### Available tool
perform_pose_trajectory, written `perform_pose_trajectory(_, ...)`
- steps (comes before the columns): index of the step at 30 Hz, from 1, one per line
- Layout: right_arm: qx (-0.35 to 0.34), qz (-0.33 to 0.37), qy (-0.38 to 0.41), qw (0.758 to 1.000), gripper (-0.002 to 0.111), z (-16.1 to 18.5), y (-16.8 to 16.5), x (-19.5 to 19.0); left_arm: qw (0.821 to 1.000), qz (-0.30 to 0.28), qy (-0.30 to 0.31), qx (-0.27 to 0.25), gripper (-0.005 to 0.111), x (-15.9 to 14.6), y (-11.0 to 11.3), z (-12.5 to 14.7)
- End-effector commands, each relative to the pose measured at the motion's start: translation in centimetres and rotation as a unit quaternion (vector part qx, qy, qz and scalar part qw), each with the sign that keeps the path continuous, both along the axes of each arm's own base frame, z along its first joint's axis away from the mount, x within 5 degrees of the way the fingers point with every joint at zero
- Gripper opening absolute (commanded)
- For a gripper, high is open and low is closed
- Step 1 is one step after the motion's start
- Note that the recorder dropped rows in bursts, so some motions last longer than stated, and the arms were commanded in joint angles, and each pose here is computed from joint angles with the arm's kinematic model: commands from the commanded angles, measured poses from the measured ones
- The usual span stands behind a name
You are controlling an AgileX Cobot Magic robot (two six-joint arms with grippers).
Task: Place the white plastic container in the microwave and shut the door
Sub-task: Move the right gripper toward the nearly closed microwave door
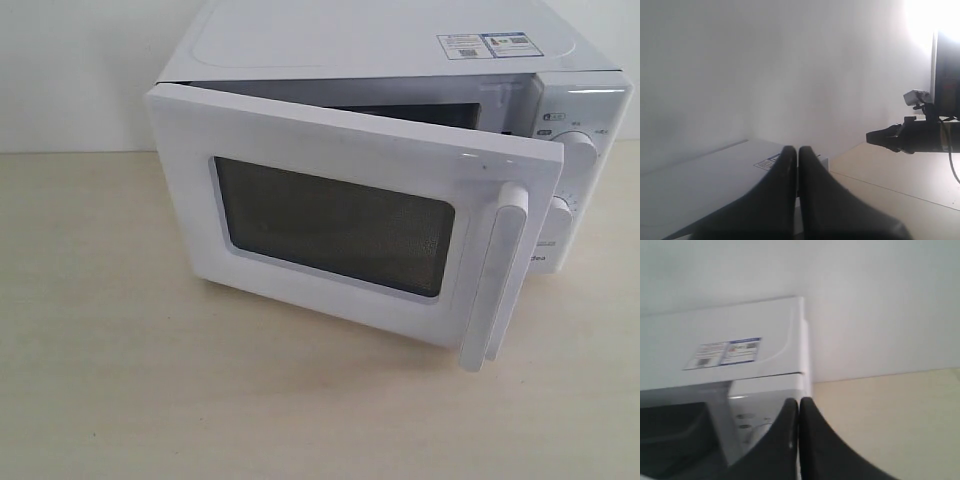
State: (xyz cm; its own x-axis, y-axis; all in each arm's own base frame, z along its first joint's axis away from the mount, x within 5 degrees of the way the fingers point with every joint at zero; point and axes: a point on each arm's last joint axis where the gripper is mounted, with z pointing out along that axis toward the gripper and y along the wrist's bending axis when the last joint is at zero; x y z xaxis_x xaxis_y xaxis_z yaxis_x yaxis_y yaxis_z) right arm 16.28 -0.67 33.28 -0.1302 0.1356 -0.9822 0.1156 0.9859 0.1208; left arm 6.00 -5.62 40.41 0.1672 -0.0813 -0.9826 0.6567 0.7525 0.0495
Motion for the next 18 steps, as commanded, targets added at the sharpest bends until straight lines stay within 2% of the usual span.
perform_pose_trajectory(1,-0.056,-0.052,0.045,0.996,0.000,1.3,-0.6,-0.5,1.000,-0.004,0.003,-0.007,0.004,-0.1,0.0,-0.1)
perform_pose_trajectory(5,-0.098,-0.013,0.123,0.987,0.000,2.1,0.9,-1.2,1.000,-0.004,0.003,-0.007,0.004,-0.1,0.0,-0.1)
perform_pose_trajectory(9,-0.066,0.100,0.236,0.964,0.000,2.2,4.0,-3.1,1.000,-0.004,0.003,-0.007,0.004,-0.1,0.0,-0.1)
perform_pose_trajectory(14,-0.029,0.288,0.294,0.911,0.000,1.4,8.8,-5.6,1.000,-0.004,0.003,-0.007,0.004,-0.1,0.0,-0.1)
perform_pose_trajectory(15,-0.030,0.336,0.313,0.888,0.000,0.9,10.5,-5.9,1.000,-0.004,0.003,-0.007,0.004,-0.1,0.0,-0.1)
perform_pose_trajectory(18,-0.037,0.402,0.340,0.849,0.000,-0.1,13.2,-6.3,1.000,-0.004,0.003,-0.007,0.004,-0.1,0.0,-0.1)
